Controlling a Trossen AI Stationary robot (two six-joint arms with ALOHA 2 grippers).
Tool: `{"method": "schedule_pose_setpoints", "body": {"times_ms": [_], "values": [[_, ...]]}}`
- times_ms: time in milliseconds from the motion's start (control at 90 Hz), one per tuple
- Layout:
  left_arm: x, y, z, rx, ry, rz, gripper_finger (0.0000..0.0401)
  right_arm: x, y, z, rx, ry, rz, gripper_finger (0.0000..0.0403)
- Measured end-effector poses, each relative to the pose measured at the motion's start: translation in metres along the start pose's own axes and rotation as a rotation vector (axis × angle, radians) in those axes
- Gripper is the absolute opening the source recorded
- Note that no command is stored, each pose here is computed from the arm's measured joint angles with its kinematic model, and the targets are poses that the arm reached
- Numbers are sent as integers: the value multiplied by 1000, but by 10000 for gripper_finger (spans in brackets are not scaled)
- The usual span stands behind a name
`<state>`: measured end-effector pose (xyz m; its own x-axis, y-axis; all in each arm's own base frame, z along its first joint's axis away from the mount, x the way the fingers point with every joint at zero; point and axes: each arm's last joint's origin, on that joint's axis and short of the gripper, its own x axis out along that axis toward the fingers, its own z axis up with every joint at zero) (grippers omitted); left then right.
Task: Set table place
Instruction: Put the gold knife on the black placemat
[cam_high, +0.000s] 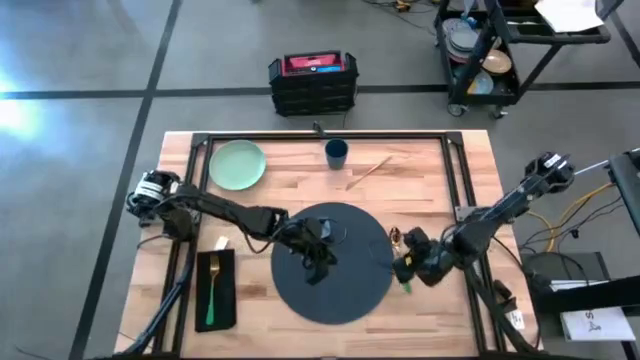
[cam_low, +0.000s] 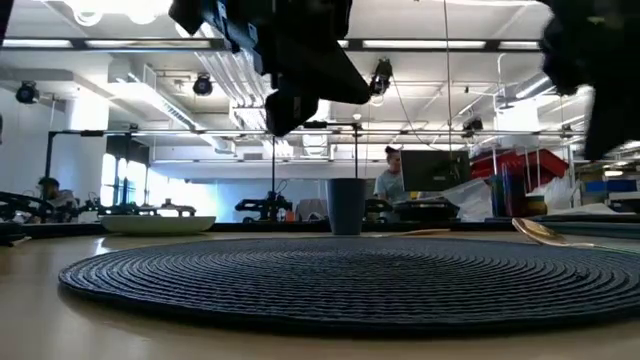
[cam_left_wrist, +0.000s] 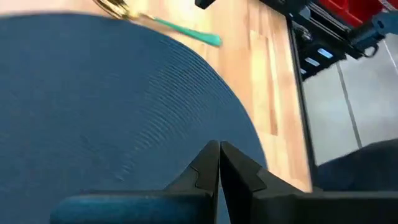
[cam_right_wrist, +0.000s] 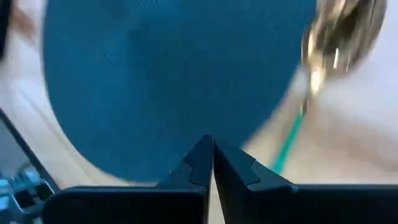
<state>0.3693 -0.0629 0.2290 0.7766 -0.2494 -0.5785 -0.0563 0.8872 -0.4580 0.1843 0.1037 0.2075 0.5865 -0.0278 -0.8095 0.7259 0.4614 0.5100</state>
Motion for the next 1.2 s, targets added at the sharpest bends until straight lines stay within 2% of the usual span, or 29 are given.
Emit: {"method": "schedule_pose_setpoints", "body": {"times_ms": [256, 378, 500, 700, 856, 1033, 1200], "values": [[-13, 24, 18, 60, -32, 2, 0, -28, 13, 86, -90, -222, 44, 0], [-17, 35, 24, 100, -35, -2, 0, -42, 10, 134, -128, -329, -12, 0], [-20, 44, 28, 135, -30, -14, 0, -55, 2, 184, -189, -368, -105, 0], [-26, 60, 27, 192, 42, 8, 0, -66, -29, 265, -316, -265, -289, 0], [-29, 70, 22, 203, 117, 44, 0, -54, -55, 314, -429, -100, -353, 18], [-31, 76, 18, 198, 162, 78, 2, -15, -79, 346, -629, 70, -295, 99], [-32, 77, 15, 187, 193, 89, 21, 24, -94, 352, -809, 233, -276, 191]]}}
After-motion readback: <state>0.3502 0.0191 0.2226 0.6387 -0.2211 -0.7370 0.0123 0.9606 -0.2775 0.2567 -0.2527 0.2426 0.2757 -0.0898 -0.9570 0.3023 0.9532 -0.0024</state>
